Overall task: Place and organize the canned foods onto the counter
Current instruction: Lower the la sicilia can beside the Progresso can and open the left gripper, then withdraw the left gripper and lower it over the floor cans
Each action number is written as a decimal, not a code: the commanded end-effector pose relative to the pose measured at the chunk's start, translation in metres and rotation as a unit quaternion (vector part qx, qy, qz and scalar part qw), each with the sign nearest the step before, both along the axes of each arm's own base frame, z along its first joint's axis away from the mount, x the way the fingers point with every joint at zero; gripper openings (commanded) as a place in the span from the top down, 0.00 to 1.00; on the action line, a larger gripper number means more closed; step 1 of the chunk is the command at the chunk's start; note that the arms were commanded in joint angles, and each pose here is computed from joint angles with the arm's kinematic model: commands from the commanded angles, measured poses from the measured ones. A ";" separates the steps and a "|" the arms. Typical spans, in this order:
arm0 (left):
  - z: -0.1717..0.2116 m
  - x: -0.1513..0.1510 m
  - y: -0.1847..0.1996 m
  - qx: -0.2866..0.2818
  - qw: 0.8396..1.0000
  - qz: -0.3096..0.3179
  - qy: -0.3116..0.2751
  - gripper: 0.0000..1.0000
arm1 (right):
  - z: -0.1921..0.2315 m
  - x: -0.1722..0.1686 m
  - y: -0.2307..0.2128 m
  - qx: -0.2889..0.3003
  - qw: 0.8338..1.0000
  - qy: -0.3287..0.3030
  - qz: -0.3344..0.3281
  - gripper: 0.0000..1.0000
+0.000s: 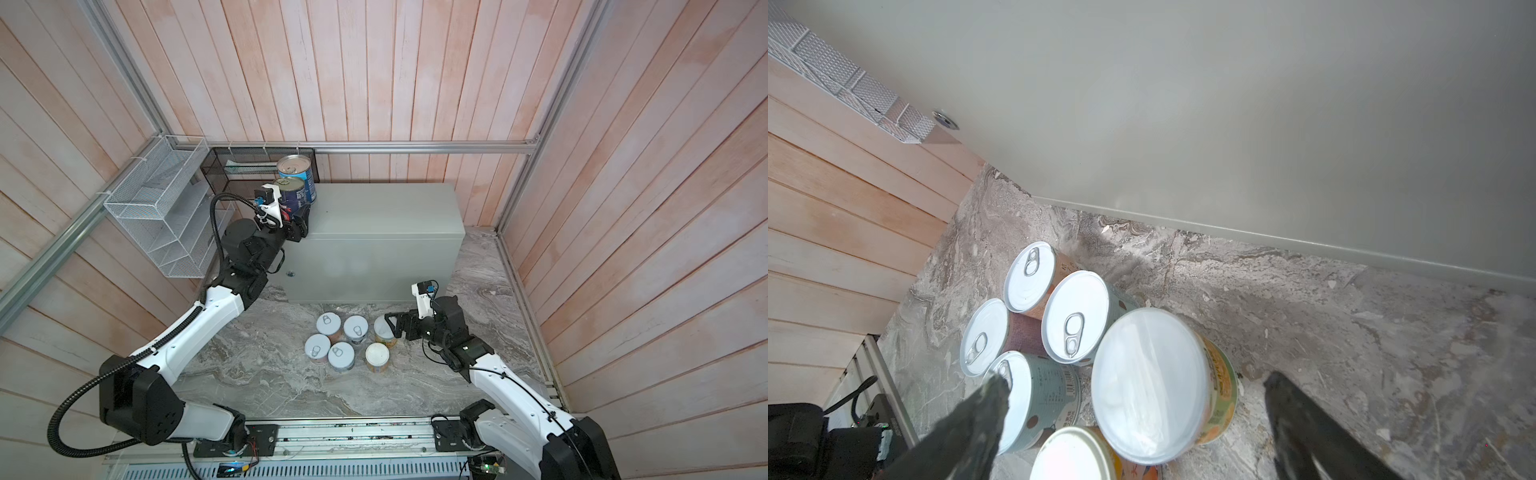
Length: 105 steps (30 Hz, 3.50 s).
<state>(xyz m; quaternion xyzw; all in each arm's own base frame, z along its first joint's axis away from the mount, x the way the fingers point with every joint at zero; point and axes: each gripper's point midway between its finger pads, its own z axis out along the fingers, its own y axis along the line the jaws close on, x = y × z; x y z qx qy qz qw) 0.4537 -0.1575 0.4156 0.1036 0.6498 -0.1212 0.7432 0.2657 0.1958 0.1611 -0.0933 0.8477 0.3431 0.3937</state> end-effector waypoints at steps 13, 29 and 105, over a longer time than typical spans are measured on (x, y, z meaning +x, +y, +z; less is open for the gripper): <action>0.006 0.011 0.003 -0.001 1.000 0.015 -0.008 0.24 | 0.021 0.007 0.007 0.021 1.000 -0.010 0.008 0.05; 0.004 -0.009 0.004 0.001 1.000 0.031 0.003 0.00 | 0.020 0.004 0.006 0.022 1.000 -0.011 0.008 0.04; -0.255 -0.202 -0.192 0.050 0.883 -0.261 0.386 0.00 | -0.007 -0.040 -0.055 0.037 0.993 -0.021 -0.107 0.04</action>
